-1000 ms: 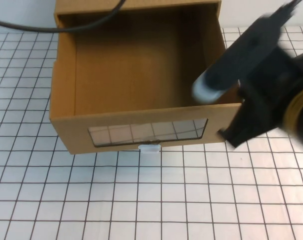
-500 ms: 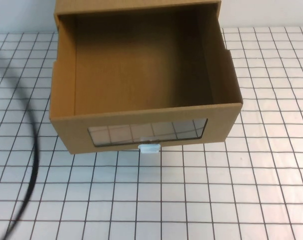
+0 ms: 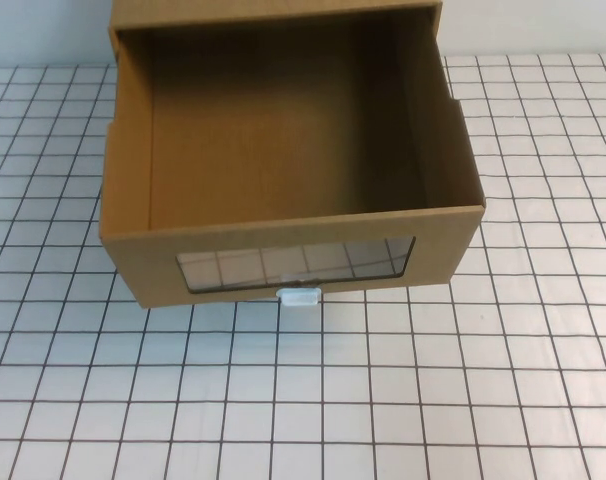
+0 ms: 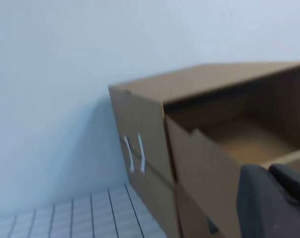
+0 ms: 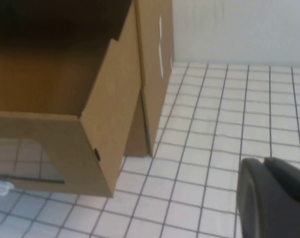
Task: Open the shoe box
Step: 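Pull the top drawer of the cardboard box fully open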
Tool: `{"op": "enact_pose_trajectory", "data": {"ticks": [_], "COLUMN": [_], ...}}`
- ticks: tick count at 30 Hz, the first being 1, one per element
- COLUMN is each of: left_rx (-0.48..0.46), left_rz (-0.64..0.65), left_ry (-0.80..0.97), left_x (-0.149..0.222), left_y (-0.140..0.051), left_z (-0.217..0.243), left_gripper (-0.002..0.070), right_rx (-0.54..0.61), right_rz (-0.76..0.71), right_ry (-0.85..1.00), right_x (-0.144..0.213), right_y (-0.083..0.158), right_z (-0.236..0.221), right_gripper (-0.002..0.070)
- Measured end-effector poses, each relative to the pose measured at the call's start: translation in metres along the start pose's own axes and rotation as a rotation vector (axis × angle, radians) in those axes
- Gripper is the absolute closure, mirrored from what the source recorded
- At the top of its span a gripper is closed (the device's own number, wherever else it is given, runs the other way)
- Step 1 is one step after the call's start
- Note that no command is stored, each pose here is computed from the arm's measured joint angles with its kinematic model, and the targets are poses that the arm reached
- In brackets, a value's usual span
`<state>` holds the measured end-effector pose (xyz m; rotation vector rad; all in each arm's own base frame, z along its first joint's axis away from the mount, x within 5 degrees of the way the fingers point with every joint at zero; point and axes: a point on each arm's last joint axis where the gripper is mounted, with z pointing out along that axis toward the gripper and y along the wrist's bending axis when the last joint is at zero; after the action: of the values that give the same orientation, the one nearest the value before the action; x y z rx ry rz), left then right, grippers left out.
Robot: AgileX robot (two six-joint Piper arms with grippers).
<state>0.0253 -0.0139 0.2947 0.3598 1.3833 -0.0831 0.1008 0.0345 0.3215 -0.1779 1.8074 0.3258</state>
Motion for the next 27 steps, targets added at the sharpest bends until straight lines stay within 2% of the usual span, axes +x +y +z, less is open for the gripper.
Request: {"op": "enact_pose_trajectory", "data": {"ticks": [6,12,22,27], "left_rx": [-0.007,-0.035,0.022,0.029], "left_rz": [-0.038,-0.049,-0.056,-0.056], "left_ry": [0.093,0.155,0.265,0.277], "left_x": [0.05,0.097,0.109,0.11], "left_y": [-0.007,-0.012,-0.018,-0.018], "left_z": [0.01,0.014,0.012,0.012], "left_gripper": [0.0677,0.0677,0.0677,0.0677], "right_rx": [-0.053,-0.047,-0.05,-0.043], "right_rz": [0.09,0.114,0.112,0.108], "right_ry": [-0.18,-0.153,-0.181,-0.125], "right_x": [0.034,0.057,0.057,0.062], "right_y": [-0.003,-0.006,-0.006,-0.007], "right_z": [-0.012,-0.006,-0.006,-0.005], "right_gripper": [0.0689,0.0689,0.0689,0.0689]}}
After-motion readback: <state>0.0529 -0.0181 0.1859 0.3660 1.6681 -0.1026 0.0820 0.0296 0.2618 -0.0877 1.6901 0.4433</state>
